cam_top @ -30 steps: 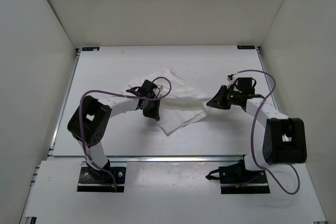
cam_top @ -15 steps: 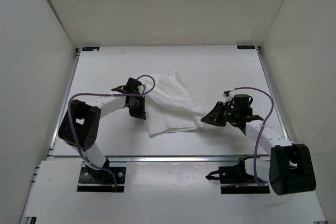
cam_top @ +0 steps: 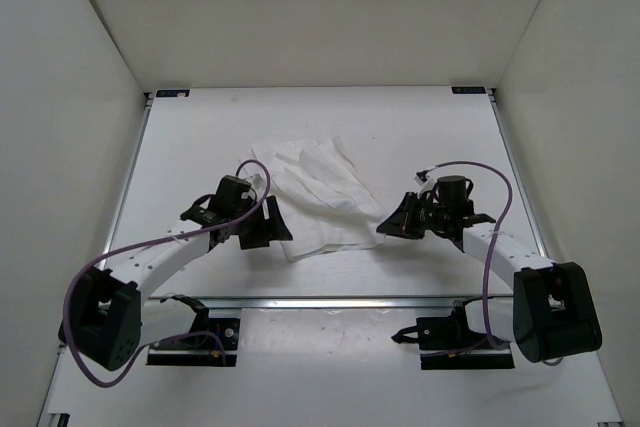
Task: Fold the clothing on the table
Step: Flatten the skirt out
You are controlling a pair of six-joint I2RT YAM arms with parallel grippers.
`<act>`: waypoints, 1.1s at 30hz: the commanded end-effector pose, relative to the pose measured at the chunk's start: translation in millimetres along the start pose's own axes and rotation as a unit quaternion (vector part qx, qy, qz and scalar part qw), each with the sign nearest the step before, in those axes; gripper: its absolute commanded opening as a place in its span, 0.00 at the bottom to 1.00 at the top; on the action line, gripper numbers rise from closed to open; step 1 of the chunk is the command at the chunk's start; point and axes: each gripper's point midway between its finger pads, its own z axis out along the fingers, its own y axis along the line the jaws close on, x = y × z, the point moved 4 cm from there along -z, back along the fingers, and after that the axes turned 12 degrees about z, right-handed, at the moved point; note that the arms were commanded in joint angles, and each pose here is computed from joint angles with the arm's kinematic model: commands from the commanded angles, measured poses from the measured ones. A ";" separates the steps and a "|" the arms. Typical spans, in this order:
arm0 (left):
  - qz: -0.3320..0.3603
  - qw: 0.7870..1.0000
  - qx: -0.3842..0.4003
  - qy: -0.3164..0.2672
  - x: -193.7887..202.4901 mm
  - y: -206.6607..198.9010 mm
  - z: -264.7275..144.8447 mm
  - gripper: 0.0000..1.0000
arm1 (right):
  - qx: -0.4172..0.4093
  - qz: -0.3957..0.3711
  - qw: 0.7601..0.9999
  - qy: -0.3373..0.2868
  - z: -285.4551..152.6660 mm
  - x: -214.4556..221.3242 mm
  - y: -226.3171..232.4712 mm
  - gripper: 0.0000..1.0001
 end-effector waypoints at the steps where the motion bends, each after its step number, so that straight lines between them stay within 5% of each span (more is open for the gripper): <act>1: -0.031 0.999 0.012 0.034 14.8 0.6 15.4 0.79 | -0.020 -0.045 0.999 0.016 4.8 -6.4 20.2 0.00; 13: -0.049 0.998 -0.016 0.041 24.5 10.4 42.3 0.70 | -0.009 -0.048 0.998 0.032 11.0 -4.4 22.0 0.00; 20: -0.047 0.997 -0.048 0.047 21.5 15.7 54.4 0.46 | -0.009 -0.055 0.998 0.035 13.3 -5.5 24.5 0.00; 22: -0.049 0.996 -0.047 0.058 26.2 17.2 55.2 0.22 | -0.007 -0.052 0.998 0.032 13.9 -7.2 24.2 0.00; 25: -0.044 0.996 -0.051 0.057 23.3 19.1 54.8 0.00 | -0.012 -0.054 0.998 0.031 12.7 -7.5 25.7 0.00; 33: -0.023 0.998 -0.061 0.020 -4.3 27.6 14.7 0.00 | -0.038 -0.018 0.998 -0.035 -4.2 -27.9 27.7 0.00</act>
